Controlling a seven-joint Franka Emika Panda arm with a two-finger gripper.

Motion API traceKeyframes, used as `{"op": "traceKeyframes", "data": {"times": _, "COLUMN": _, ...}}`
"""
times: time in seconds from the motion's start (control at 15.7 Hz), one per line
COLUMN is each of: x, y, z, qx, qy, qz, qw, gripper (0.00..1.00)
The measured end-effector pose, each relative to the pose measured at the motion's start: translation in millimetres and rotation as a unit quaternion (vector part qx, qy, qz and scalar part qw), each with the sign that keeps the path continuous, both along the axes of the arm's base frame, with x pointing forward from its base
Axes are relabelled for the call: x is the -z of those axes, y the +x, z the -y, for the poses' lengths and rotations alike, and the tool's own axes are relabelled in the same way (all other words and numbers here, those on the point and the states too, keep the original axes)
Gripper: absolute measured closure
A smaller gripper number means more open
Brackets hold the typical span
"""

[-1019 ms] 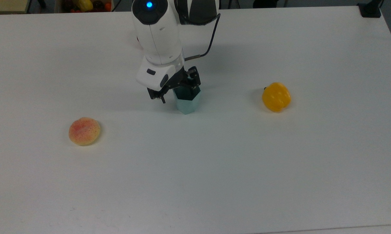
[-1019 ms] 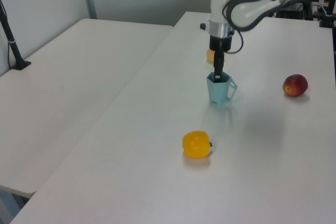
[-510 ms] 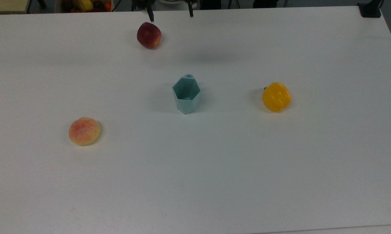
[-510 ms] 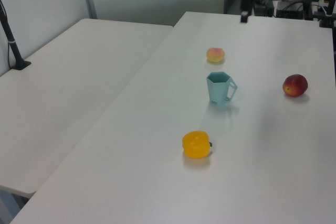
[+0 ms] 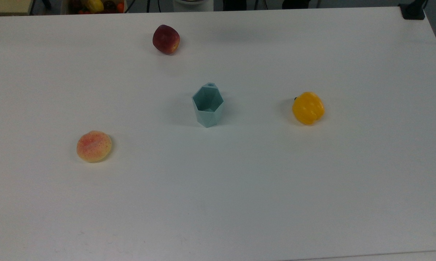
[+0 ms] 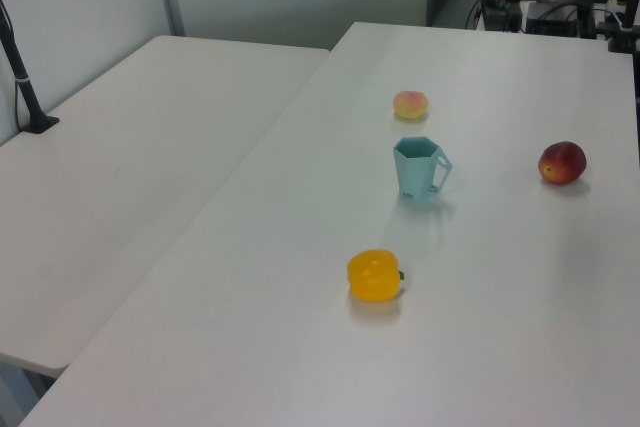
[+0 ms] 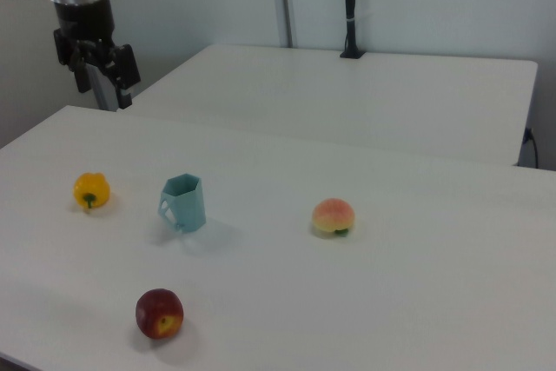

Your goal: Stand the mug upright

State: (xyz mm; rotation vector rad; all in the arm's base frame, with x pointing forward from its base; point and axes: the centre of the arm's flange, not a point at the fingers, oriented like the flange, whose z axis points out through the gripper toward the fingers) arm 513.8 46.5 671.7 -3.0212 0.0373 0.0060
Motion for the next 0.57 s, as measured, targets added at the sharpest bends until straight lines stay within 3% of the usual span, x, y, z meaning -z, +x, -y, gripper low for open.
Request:
{"op": "traceKeyframes", "data": {"times": 0.32, "x": 6, "y": 21, "z": 27, "qx": -0.050, "qy": 0.001, "qz": 0.062, "qw": 0.9968, "gripper": 0.00}}
{"op": "traceKeyframes", "data": {"times": 0.57, "x": 15, "y": 31, "z": 34, "qx": -0.077, "qy": -0.001, "qz": 0.073, "qw": 0.9943, "gripper": 0.00}}
